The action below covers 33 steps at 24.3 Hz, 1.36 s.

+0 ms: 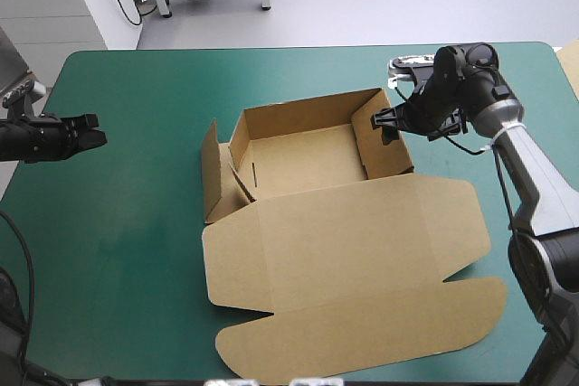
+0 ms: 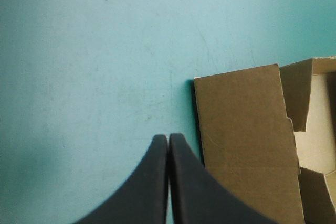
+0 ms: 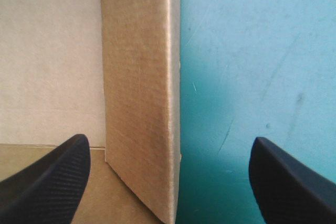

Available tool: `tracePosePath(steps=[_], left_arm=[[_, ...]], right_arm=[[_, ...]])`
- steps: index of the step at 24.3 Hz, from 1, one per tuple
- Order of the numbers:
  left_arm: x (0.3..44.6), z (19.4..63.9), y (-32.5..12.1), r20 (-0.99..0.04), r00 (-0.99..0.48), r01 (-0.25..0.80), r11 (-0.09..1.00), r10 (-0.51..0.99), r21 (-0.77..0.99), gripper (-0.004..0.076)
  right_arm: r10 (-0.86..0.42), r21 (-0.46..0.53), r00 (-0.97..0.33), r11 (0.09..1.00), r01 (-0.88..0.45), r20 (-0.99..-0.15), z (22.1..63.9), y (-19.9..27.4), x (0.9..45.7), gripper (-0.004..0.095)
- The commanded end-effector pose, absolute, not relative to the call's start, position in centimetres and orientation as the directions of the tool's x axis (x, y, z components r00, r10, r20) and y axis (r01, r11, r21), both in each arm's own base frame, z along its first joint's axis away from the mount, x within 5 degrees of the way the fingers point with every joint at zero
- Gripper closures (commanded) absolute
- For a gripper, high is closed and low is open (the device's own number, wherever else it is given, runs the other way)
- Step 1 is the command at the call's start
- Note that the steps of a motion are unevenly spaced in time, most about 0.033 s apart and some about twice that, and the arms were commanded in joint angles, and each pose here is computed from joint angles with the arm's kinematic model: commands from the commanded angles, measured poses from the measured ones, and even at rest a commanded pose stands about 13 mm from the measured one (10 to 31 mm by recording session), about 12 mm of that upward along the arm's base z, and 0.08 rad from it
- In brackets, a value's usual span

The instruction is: Fold the box

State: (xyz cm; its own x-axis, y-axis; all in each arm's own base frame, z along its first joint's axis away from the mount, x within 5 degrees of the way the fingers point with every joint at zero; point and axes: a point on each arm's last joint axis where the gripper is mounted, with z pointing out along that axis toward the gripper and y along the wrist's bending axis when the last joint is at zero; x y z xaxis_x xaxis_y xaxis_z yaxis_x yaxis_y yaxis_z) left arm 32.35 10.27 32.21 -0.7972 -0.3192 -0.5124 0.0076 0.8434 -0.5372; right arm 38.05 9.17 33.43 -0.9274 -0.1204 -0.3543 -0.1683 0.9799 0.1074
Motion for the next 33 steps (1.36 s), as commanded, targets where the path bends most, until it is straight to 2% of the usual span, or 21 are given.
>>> tracePosePath(steps=[1, 6, 13, 19, 24, 27, 29, 31, 33], left_arm=[[31.9, 34.7, 9.6, -0.568, -0.751, 0.047, 0.831, -0.337, -0.554, 0.0731], [31.8, 34.6, 9.5, -0.564, -0.757, 0.051, 0.83, -0.331, -0.556, 0.0731], [31.7, 34.5, 9.6, -0.56, -0.768, 0.052, 0.842, -0.31, -0.537, 0.0731], [31.7, 34.5, 9.6, -0.562, -0.768, 0.055, 0.843, -0.306, -0.535, 0.0732], [31.6, 34.5, 9.5, -0.557, -0.773, 0.057, 0.841, -0.304, -0.539, 0.0732], [31.6, 34.5, 9.5, -0.562, -0.772, 0.064, 0.843, -0.297, -0.534, 0.0731], [31.6, 34.5, 9.5, -0.562, -0.772, 0.064, 0.843, -0.297, -0.534, 0.0731], [31.6, 34.4, 9.4, -0.556, -0.778, 0.068, 0.84, -0.292, -0.538, 0.0731], [31.6, 34.4, 9.4, -0.556, -0.778, 0.068, 0.84, -0.292, -0.538, 0.0731]], right_arm=[[-0.136, 0.099, -0.901, 0.976, -0.193, -0.412, 34.3, 9.5, 37.9, 0.0145], [-0.159, 0.075, -0.893, 0.975, -0.209, -0.42, 31.9, 9.8, 39.8, 0.0167], [-0.242, 0.032, -0.861, 0.958, -0.285, -0.447, 31.8, 10.0, 40.8, 0.032], [-0.273, 0.026, -0.873, 0.951, -0.309, -0.404, 30.7, 10.2, 41.4, 0.0459], [-0.311, 0.021, -0.878, 0.94, -0.341, -0.363, 30.1, 10.2, 41.3, 0.0506], [-0.348, 0.039, -0.874, 0.923, -0.383, -0.338, 29.8, 10.4, 41.1, 0.0618], [-0.369, 0.035, -0.868, 0.915, -0.403, -0.331, 29.7, 10.5, 41.2, 0.074], [-0.401, 0.016, -0.852, 0.902, -0.431, -0.338, 29.8, 10.4, 41.3, 0.0922], [-0.409, 0.011, -0.848, 0.899, -0.438, -0.337, 30.7, 10.4, 41.2, 0.0929]])
